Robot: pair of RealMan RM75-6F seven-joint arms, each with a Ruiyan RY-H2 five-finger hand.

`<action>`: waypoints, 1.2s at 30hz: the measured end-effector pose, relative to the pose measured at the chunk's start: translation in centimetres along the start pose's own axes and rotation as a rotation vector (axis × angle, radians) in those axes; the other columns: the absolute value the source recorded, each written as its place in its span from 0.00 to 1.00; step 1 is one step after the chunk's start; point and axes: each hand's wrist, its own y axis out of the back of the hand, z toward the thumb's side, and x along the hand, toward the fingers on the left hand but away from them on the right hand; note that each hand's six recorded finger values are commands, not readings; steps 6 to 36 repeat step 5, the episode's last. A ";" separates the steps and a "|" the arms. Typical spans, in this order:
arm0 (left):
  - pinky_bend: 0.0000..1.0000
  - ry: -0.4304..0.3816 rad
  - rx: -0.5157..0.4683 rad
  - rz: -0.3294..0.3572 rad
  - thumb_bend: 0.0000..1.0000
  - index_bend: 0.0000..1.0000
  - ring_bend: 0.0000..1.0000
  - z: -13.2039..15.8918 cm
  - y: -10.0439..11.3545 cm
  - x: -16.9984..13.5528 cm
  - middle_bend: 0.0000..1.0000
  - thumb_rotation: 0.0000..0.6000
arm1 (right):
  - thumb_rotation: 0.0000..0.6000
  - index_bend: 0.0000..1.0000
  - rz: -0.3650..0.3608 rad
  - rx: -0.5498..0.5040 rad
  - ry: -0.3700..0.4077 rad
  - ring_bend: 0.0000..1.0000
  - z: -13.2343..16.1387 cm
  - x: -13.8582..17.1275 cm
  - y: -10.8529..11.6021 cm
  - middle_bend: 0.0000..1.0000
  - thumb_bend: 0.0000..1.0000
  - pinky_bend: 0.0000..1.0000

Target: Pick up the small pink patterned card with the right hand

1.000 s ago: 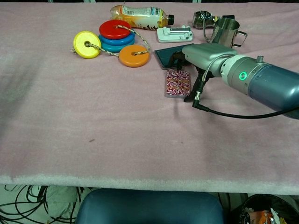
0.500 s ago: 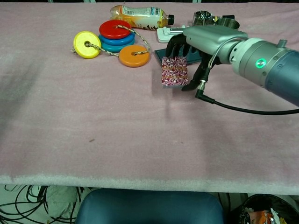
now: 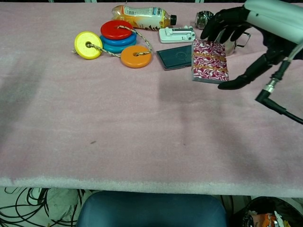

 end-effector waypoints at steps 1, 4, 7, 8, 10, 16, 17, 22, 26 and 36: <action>0.00 -0.004 0.003 0.003 0.00 0.00 0.00 0.1 0.0 0.0 0.00 1.00 | 1.00 0.29 -0.001 -0.033 -0.003 0.29 0.0 0.7 0.1 0.51 0.21 0.27; 0.00 -0.010 0.012 0.011 0.00 0.00 0.00 0.2 0.0 -0.1 0.00 1.00 | 1.00 0.29 -0.010 -0.118 -0.010 0.29 -0.2 2.1 0.5 0.51 0.21 0.27; 0.00 -0.011 0.014 0.014 0.00 0.00 0.00 0.2 0.0 -0.2 0.00 1.00 | 1.00 0.29 -0.016 -0.139 -0.011 0.29 -0.2 2.5 0.7 0.51 0.21 0.27; 0.00 -0.011 0.014 0.014 0.00 0.00 0.00 0.2 0.0 -0.2 0.00 1.00 | 1.00 0.29 -0.016 -0.139 -0.011 0.29 -0.2 2.5 0.7 0.51 0.21 0.27; 0.00 -0.011 0.014 0.014 0.00 0.00 0.00 0.2 0.0 -0.2 0.00 1.00 | 1.00 0.29 -0.016 -0.139 -0.011 0.29 -0.2 2.5 0.7 0.51 0.21 0.27; 0.00 -0.011 0.014 0.014 0.00 0.00 0.00 0.2 0.0 -0.2 0.00 1.00 | 1.00 0.29 -0.016 -0.139 -0.011 0.29 -0.2 2.5 0.7 0.51 0.21 0.27; 0.00 -0.011 0.014 0.014 0.00 0.00 0.00 0.2 0.0 -0.2 0.00 1.00 | 1.00 0.29 -0.016 -0.139 -0.011 0.29 -0.2 2.5 0.7 0.51 0.21 0.27; 0.00 -0.011 0.014 0.014 0.00 0.00 0.00 0.2 0.0 -0.2 0.00 1.00 | 1.00 0.29 -0.016 -0.139 -0.011 0.29 -0.2 2.5 0.7 0.51 0.21 0.27; 0.00 -0.011 0.014 0.014 0.00 0.00 0.00 0.2 0.0 -0.2 0.00 1.00 | 1.00 0.29 -0.016 -0.139 -0.011 0.29 -0.2 2.5 0.7 0.51 0.21 0.27; 0.00 -0.011 0.014 0.014 0.00 0.00 0.00 0.2 0.0 -0.2 0.00 1.00 | 1.00 0.29 -0.016 -0.139 -0.011 0.29 -0.2 2.5 0.7 0.51 0.21 0.27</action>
